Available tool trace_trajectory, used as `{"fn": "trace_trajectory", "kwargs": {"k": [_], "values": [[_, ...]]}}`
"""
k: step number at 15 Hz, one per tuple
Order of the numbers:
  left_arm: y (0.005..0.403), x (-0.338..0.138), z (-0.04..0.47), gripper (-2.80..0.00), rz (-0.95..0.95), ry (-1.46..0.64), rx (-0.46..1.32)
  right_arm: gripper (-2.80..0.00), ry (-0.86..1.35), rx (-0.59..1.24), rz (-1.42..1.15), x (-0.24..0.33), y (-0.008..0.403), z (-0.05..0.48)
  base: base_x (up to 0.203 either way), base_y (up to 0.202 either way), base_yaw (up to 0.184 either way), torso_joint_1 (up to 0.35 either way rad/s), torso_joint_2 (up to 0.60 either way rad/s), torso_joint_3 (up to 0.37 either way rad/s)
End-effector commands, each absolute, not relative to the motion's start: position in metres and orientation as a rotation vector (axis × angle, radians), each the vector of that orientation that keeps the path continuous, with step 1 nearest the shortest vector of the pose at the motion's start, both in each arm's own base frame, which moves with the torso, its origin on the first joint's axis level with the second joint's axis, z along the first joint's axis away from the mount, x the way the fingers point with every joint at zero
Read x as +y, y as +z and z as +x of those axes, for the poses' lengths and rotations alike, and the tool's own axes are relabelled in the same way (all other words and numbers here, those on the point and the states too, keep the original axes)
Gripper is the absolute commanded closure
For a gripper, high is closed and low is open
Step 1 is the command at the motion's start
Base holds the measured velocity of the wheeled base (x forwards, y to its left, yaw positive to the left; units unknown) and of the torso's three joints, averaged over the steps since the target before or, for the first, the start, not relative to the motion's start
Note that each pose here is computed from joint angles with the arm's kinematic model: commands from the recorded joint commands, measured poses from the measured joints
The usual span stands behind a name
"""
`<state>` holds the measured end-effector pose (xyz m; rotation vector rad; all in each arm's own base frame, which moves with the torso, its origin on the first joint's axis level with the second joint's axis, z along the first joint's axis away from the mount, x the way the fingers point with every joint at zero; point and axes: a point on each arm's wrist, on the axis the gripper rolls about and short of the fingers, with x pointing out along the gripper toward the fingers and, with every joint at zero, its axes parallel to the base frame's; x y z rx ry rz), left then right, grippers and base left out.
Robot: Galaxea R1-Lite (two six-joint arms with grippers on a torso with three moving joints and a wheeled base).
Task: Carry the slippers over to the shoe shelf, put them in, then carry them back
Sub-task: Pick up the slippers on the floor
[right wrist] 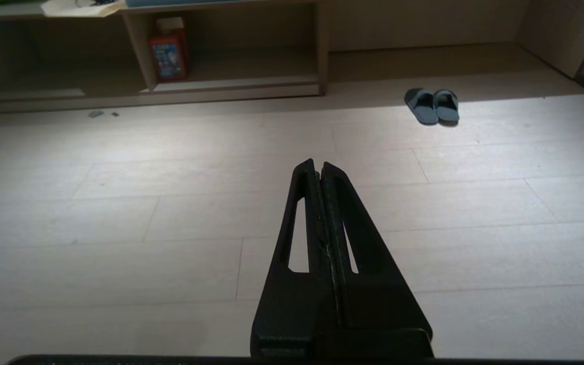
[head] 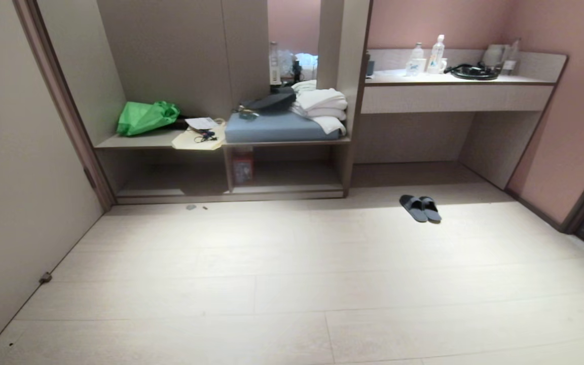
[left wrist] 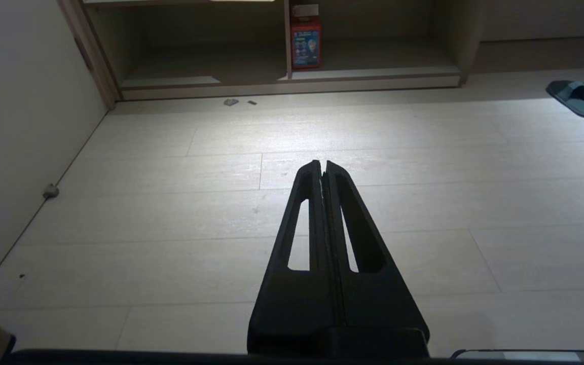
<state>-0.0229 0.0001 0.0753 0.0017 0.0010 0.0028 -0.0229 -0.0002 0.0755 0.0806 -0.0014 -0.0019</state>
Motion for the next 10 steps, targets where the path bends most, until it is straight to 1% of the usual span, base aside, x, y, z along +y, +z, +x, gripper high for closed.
{"fn": "trace_trajectory", "kwargs": {"k": [1,10], "values": [[0.0753,0.0001,-0.0228,0.0,0.002,0.003,0.002,0.0,-0.001,-0.002,0.081,-0.0002,0.0755,-0.0229,0.197,0.0,0.002,0.002,0.0,0.002],[0.0754,0.0001,-0.0229,0.0,0.003,0.003,0.002,0.0,-0.001,-0.002,0.082,-0.0002,0.0754,-0.0229,0.195,0.0,-0.001,0.003,0.0,0.003]]}}
